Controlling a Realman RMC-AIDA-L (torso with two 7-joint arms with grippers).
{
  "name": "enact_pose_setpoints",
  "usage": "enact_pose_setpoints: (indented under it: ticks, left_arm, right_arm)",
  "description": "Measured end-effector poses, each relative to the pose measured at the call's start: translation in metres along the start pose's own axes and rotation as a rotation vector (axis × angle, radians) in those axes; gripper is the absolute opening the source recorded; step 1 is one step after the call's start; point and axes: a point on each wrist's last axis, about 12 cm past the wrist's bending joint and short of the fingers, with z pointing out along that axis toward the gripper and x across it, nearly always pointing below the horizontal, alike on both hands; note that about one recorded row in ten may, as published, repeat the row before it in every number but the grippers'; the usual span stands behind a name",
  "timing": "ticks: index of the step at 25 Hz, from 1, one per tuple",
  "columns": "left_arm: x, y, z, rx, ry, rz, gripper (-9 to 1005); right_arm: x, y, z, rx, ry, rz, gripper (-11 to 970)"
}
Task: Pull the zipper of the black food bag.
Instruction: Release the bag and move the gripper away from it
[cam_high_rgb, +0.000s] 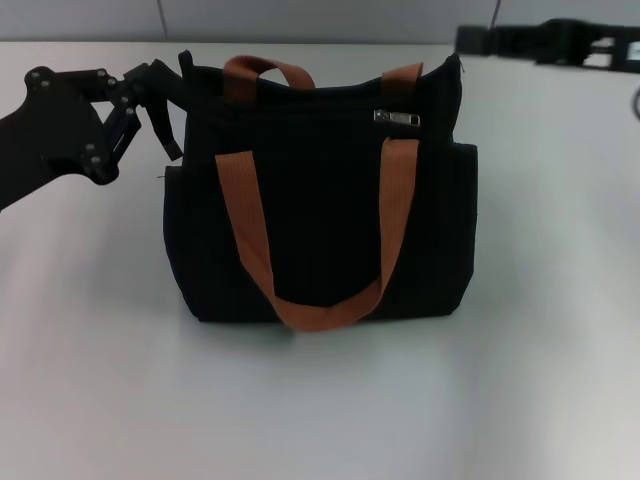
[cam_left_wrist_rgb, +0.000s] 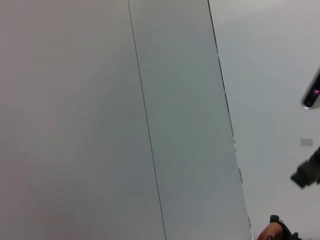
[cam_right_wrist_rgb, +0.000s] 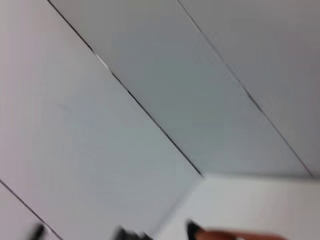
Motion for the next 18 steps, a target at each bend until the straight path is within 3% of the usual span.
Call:
enact_pose_setpoints:
  ticks: [7,9,10,11,12,14,18]
  left_arm:
    - [0.005,-0.002,-0.005,-0.019,0.024,-0.04,63]
    - [0.007,-0.004,-0.009,-0.025,0.031,-0.055,63]
    - [0.007,-0.004,-0.009,-0.025,0.031,-0.055,63]
    - [0.008,-0.004,-0.01,-0.028,0.034,-0.06,64]
    - [0.008,-0.005,-0.011,-0.03,0.036,-0.063,64]
    - [0.009,-0.005,-0.014,-0.026,0.048,-0.069,64]
    - [0.01,-0.005,-0.015,-0.019,0.058,-0.084,65]
  right_arm:
    - [0.023,-0.005,-0.024,-0.175,-0.146,-0.149,251]
    - [0.044,-0.001,-0.028,-0.277,-0.174,-0.307,346]
    - [0.044,-0.001,-0.028,-0.277,-0.174,-0.307,394]
    - [0.059,0.001,-0.031,-0.31,-0.183,-0.415,441]
    - [0.059,0.001,-0.031,-0.31,-0.183,-0.415,480]
    - [0.083,0.0,-0.035,-0.307,-0.177,-0.535,559]
    - [0.106,-0.002,-0.036,-0.298,-0.136,-0.619,660]
